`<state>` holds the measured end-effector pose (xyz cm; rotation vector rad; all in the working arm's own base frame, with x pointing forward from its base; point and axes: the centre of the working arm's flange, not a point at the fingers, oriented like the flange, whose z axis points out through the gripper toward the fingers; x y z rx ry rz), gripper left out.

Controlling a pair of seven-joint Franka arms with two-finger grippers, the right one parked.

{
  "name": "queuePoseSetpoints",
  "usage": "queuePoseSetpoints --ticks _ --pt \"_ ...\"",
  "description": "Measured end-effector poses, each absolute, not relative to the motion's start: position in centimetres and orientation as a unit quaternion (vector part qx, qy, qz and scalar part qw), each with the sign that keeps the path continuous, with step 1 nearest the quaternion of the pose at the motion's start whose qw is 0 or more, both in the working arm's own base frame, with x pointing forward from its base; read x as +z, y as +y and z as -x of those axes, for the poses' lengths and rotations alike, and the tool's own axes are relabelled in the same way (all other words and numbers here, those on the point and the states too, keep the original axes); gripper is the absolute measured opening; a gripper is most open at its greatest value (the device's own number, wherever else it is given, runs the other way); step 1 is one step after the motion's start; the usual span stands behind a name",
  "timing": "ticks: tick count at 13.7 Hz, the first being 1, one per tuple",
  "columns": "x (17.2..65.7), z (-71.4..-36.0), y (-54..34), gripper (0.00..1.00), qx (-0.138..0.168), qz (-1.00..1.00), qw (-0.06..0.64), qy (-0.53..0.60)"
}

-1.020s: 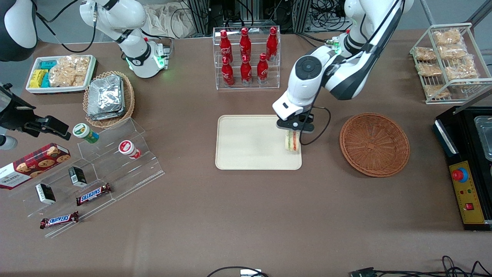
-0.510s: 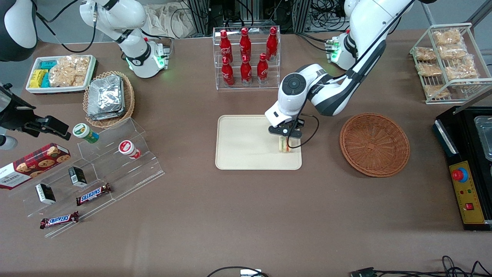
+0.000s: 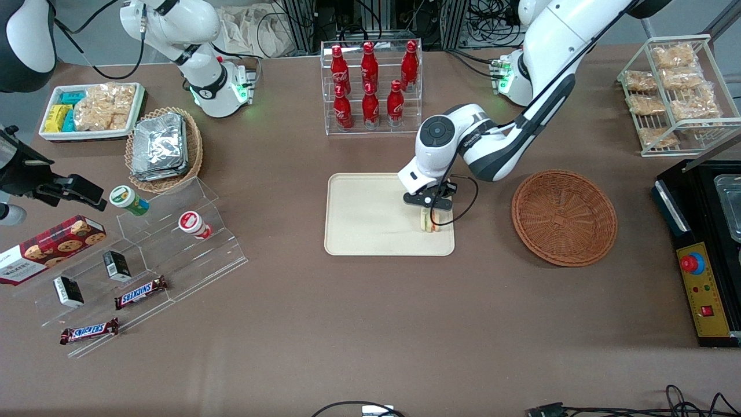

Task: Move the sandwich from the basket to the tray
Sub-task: 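Lower the sandwich onto the tray and open the left gripper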

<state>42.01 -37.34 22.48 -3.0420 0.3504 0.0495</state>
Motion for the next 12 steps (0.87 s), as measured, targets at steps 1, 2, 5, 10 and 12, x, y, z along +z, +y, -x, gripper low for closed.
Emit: queuePoseSetpoints --ticks 1,2,5,10,12 --pt "21.8 -41.9 -37.3 0.17 0.016 0.993 0.042 0.112" --pt "21.4 -41.9 -37.4 0.17 0.017 0.993 0.040 0.110" --pt "21.5 -42.0 -37.6 0.32 0.015 0.993 0.039 0.108" --pt "22.5 -43.3 -37.8 0.82 0.005 0.995 0.035 0.092" --pt "23.8 -44.9 -37.8 1.00 0.000 0.996 0.045 0.071"
